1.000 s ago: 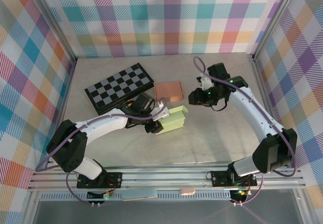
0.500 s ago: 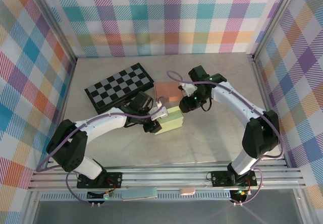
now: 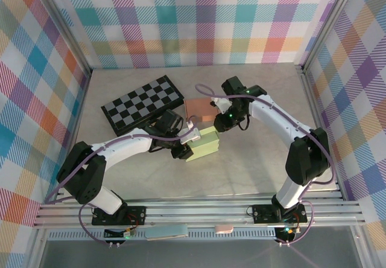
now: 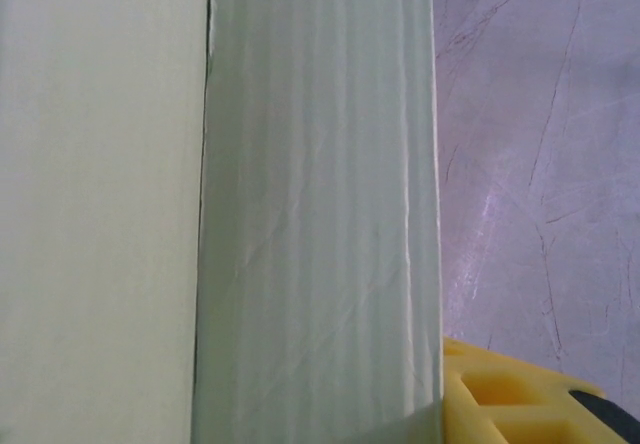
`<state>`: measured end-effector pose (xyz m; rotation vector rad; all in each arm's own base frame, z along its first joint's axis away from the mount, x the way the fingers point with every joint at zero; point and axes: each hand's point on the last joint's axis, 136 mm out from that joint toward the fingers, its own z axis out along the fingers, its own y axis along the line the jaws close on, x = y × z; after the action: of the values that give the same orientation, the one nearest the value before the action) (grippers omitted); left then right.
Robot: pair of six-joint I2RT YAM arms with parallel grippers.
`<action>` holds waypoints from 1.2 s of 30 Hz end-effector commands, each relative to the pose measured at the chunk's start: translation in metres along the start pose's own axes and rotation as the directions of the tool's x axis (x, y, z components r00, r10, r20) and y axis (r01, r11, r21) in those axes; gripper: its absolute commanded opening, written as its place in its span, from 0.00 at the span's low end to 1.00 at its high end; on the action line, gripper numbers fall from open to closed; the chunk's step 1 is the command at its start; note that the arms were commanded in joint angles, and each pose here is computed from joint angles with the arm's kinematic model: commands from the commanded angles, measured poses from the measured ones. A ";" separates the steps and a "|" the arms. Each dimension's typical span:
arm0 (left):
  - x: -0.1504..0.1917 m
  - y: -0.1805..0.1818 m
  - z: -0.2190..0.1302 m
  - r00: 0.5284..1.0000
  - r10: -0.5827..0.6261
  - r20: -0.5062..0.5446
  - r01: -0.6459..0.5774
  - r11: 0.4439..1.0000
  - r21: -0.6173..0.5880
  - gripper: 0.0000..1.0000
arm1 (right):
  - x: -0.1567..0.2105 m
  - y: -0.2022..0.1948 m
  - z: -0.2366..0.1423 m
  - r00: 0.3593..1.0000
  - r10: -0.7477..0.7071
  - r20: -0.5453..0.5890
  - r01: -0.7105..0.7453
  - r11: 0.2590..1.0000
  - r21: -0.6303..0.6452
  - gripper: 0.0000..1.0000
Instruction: Fold the paper box
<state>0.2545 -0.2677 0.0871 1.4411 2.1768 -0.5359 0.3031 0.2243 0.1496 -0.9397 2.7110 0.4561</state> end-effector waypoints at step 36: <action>-0.001 0.002 0.002 1.000 -0.012 -0.015 0.012 0.999 0.036 0.44 | -0.004 0.005 -0.009 0.999 -0.023 -0.027 0.024 0.998 0.059 0.15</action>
<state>0.2594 -0.2705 0.0874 1.4360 2.1791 -0.5473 0.3069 0.2261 0.1481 -0.9662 2.7274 0.3524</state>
